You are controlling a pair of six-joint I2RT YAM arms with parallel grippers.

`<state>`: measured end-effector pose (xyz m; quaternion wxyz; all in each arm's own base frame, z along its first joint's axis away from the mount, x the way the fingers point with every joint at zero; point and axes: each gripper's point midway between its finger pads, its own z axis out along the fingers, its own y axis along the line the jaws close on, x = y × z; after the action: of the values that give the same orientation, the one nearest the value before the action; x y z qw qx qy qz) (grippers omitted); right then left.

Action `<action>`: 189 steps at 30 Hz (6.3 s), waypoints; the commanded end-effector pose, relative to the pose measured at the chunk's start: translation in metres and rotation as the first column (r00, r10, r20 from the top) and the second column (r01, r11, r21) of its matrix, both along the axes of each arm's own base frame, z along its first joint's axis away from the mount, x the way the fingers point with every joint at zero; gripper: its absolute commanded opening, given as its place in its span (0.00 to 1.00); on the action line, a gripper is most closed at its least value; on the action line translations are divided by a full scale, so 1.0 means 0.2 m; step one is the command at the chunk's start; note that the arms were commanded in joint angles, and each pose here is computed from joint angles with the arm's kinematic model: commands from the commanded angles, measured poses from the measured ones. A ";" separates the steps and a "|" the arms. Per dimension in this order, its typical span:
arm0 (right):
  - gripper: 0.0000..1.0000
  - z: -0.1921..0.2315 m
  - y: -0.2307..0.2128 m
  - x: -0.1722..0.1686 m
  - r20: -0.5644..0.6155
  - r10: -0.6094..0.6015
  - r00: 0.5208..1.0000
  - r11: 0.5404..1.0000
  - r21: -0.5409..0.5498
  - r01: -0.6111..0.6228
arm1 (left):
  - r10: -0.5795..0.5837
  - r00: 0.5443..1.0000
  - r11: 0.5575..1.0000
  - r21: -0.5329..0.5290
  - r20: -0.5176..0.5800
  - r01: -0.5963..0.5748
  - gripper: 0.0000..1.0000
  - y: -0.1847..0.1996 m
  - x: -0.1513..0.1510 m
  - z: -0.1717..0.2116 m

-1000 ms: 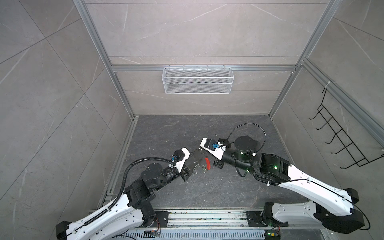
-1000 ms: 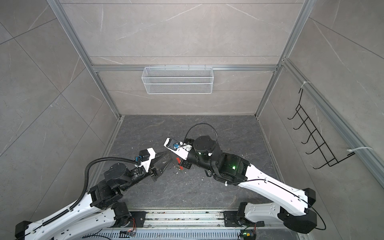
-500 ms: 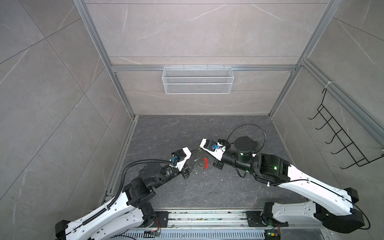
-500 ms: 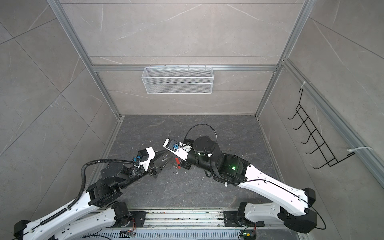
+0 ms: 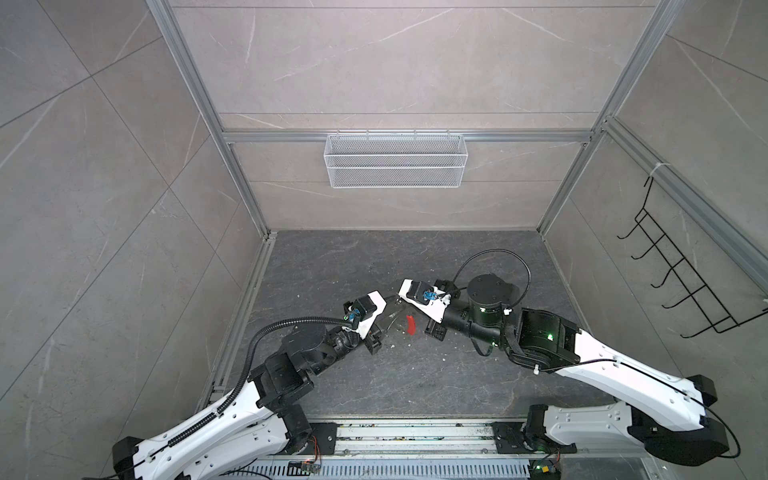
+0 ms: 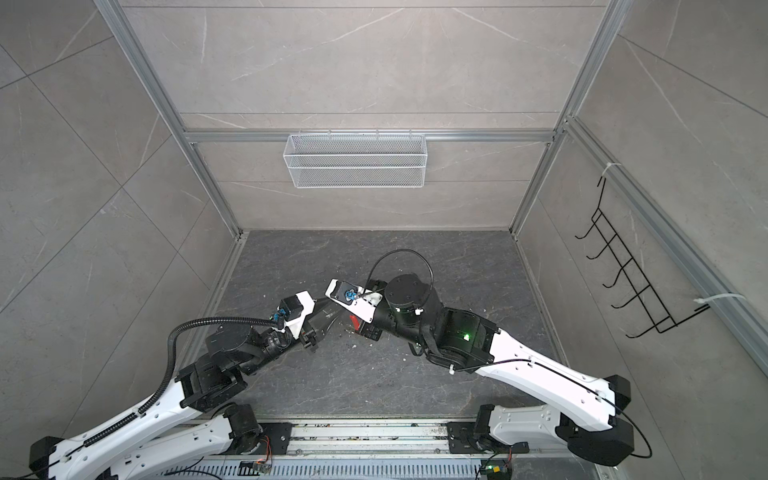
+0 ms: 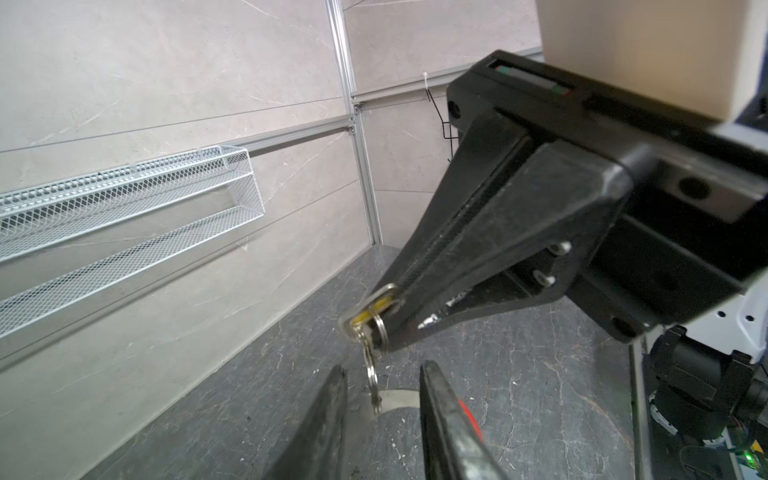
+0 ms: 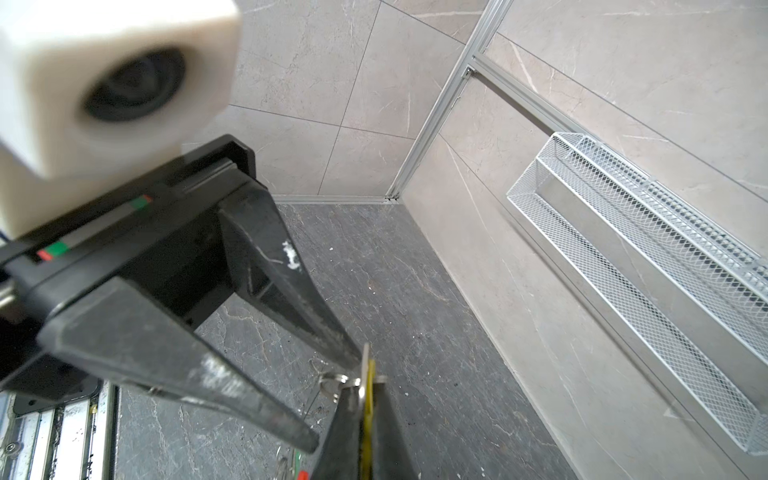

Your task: Remove the keys from the keyring

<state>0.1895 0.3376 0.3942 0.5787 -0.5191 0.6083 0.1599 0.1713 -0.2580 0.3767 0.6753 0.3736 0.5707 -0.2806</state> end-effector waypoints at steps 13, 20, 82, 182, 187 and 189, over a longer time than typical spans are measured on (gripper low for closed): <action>0.00 0.03 0.01 -0.01 0.009 -0.003 1.000 1.000 0.028 0.003 | 0.008 0.998 1.000 -0.030 0.063 -0.006 0.13 0.02 -0.01 0.12; 0.00 0.04 0.00 -0.01 0.015 -0.006 1.000 1.000 0.030 0.006 | 0.019 0.998 1.000 -0.025 0.058 -0.017 0.03 0.03 0.00 0.11; 0.00 -0.11 -0.07 -0.03 0.044 -0.003 0.999 1.000 -0.020 0.004 | -0.342 0.936 0.925 -0.202 -0.077 0.322 0.00 -0.02 -0.30 0.15; 0.04 -0.18 -0.03 -0.19 -0.455 0.468 0.758 0.862 0.423 -0.278 | -0.310 0.945 0.931 -0.233 -0.101 0.281 0.00 -0.03 -0.25 0.04; 0.00 -0.18 -0.03 -0.20 -0.464 0.478 0.746 0.858 0.430 -0.282 | -0.308 0.945 0.932 -0.231 -0.106 0.278 0.00 -0.04 -0.24 0.03; 0.00 -0.18 -0.03 -0.20 -0.463 0.477 0.747 0.857 0.432 -0.280 | -0.302 0.946 0.935 -0.229 -0.116 0.271 0.00 -0.04 -0.24 0.03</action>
<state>0.1530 0.3281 0.3581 0.4186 -0.4553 0.5989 0.5087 0.1286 -0.2668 0.3634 0.6033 0.3639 0.5525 -0.4454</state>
